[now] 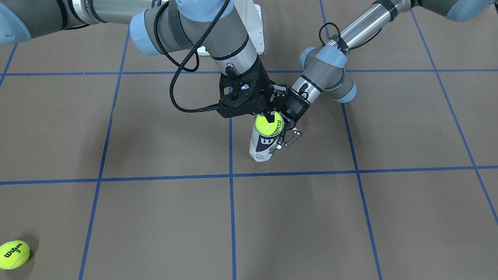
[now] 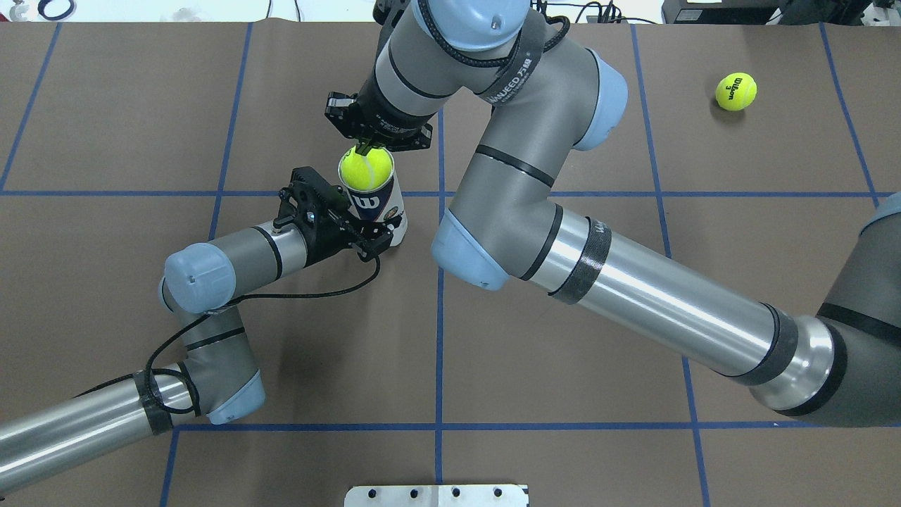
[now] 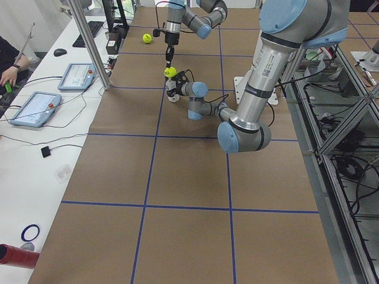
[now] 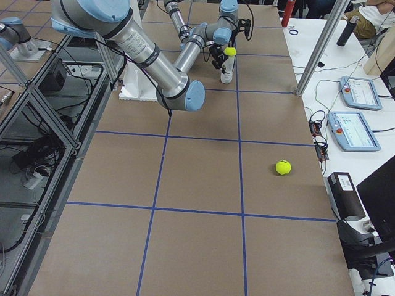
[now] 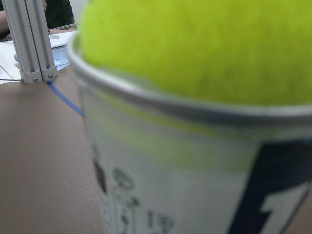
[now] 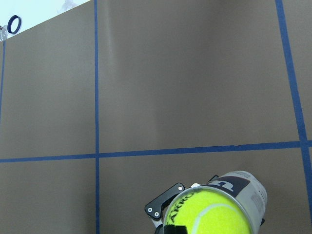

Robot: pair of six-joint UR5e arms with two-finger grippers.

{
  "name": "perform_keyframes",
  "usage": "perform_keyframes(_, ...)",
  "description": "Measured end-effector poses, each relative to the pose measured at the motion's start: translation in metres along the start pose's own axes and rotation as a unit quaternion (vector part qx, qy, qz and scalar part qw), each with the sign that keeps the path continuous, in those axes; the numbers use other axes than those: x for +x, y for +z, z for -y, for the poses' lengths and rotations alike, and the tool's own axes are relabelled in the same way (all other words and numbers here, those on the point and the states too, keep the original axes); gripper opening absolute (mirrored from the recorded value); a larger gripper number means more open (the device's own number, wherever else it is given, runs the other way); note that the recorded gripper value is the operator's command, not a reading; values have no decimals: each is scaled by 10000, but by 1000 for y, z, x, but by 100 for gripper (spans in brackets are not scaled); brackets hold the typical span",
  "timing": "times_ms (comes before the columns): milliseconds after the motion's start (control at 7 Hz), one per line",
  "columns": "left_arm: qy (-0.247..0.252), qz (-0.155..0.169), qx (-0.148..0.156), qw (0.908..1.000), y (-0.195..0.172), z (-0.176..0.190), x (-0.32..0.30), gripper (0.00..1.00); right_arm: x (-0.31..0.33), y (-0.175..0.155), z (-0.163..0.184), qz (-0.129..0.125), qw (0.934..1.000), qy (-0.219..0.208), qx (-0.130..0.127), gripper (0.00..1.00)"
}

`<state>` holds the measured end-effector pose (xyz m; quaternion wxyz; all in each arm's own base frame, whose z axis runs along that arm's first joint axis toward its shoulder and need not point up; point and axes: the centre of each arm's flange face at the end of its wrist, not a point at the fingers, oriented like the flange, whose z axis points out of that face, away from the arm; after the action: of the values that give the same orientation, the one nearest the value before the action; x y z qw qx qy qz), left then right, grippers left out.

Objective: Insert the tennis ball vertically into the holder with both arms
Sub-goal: 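Open the right gripper and lift it away from the can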

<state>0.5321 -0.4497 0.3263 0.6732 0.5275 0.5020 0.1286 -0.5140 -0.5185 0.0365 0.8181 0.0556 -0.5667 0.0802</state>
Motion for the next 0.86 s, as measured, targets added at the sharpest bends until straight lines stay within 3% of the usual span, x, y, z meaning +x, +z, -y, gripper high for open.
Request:
perform_keyframes(429,0,0,0,10000,0,0,0,73,3,2,-2,-8,10000,-6,-17,0)
perform_keyframes(571,1,-2,-1,10000,0,0,0,73,2,-8,6,51,10000,1,50,57)
perform_keyframes(714,5,-3,-1,10000,0,0,0,73,4,-23,21,107,9998,34,149,98)
perform_keyframes(857,7,-3,-2,10000,0,0,0,74,14,-42,45,120,9996,84,240,99)
